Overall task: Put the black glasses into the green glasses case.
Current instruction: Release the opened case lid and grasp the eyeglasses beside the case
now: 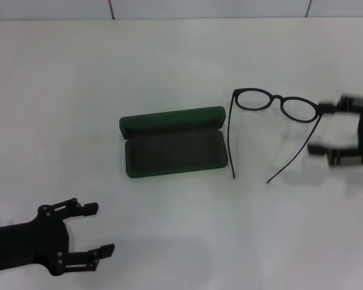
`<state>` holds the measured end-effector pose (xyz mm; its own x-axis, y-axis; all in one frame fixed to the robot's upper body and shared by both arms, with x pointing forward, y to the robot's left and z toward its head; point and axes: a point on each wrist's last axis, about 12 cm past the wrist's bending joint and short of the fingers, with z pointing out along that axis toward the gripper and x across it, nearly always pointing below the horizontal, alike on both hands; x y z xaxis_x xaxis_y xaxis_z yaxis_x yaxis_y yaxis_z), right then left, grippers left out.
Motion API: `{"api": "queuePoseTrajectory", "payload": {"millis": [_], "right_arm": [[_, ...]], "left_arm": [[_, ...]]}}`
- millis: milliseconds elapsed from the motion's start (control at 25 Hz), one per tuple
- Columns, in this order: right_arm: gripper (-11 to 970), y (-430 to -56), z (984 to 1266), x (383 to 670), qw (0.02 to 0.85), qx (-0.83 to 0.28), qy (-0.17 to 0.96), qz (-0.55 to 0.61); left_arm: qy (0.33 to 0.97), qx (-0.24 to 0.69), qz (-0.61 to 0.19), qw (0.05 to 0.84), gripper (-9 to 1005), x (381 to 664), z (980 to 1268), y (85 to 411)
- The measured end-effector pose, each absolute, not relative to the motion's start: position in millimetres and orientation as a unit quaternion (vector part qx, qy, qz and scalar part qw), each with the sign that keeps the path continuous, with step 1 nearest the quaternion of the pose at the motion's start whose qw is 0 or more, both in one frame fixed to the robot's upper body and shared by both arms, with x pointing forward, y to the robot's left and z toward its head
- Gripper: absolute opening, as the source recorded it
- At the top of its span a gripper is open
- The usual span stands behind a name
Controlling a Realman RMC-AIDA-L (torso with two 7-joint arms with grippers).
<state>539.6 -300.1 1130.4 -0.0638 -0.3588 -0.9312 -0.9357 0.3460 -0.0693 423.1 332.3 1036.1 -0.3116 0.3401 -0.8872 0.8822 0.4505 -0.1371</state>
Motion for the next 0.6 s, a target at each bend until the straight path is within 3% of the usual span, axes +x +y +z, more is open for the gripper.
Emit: {"api": "queuePoseTrajectory", "payload": {"millis": [360,600], "right_arm": [[838,-284.2,1192.8,604.6,0.380,-0.498,0.747,0.223],[837,-260.0,1214.9,637.8,0.299,-0.525,0.778,0.171]], "left_arm": [[0.729,0.427,-0.347,0.406,874,426.8,1033.3,318.0],[0.721,0.439,-0.352,0.405,874,433.0,1032.4,311.7]]}}
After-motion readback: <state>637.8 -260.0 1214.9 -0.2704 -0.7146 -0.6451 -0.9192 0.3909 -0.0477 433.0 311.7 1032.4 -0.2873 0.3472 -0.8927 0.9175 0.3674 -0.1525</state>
